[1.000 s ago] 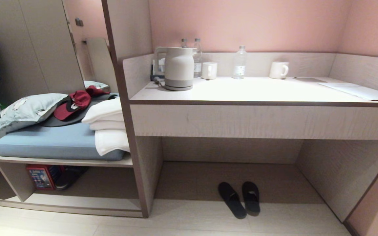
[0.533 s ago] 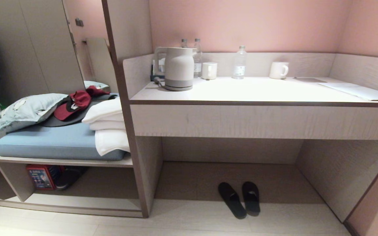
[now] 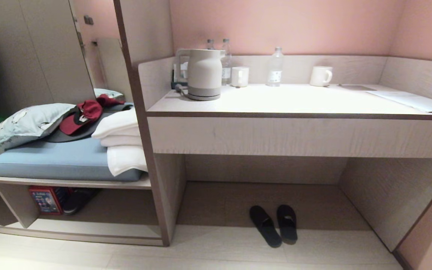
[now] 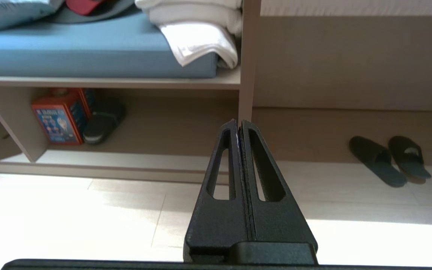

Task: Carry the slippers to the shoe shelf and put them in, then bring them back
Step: Pick up the slippers on the floor

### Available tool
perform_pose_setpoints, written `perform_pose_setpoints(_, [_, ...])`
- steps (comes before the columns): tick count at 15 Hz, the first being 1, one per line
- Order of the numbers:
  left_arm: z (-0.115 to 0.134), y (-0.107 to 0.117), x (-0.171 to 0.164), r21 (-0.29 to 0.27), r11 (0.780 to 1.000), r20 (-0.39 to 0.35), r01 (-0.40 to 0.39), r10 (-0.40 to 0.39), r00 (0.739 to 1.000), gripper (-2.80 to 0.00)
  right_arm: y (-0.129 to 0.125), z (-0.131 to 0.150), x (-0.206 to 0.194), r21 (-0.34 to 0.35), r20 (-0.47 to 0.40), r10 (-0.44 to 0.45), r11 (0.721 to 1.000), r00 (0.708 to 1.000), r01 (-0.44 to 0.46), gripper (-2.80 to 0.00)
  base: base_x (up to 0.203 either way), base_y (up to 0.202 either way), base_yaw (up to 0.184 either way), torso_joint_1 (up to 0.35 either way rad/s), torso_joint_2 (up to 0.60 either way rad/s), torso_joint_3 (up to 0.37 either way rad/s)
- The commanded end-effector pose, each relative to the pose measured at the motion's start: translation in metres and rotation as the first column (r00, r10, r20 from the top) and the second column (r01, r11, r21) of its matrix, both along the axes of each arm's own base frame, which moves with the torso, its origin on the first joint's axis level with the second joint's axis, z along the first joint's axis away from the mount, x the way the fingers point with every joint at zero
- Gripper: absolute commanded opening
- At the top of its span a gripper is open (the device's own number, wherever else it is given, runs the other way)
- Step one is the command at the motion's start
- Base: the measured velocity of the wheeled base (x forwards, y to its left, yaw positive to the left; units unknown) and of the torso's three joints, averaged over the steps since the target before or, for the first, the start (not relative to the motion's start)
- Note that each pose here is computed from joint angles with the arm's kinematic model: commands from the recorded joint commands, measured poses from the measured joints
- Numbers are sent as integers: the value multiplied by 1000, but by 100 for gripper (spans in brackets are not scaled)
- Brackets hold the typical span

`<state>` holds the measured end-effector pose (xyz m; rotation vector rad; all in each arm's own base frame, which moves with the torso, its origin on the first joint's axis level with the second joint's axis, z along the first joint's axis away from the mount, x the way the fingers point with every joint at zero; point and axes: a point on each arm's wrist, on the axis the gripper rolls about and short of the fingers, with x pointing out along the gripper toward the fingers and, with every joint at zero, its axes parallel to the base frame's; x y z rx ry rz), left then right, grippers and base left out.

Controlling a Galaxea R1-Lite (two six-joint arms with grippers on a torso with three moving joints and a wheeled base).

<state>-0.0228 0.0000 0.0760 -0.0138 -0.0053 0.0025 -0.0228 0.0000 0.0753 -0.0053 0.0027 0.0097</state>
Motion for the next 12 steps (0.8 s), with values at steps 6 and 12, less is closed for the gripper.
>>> perform_pose_setpoints(6, [0, 0, 0, 0, 1000, 1, -1, 1, 1000, -280, 0, 0, 0, -1, 0, 1, 1000, 1000, -1, -280, 0, 0, 0, 3, 3, -195])
perform_pose_setpoints(12, [0, 0, 0, 0, 1000, -1, -1, 1, 1000, -280, 0, 0, 0, -1, 0, 1, 1000, 1000, -1, -280, 0, 0, 0, 2, 3, -199])
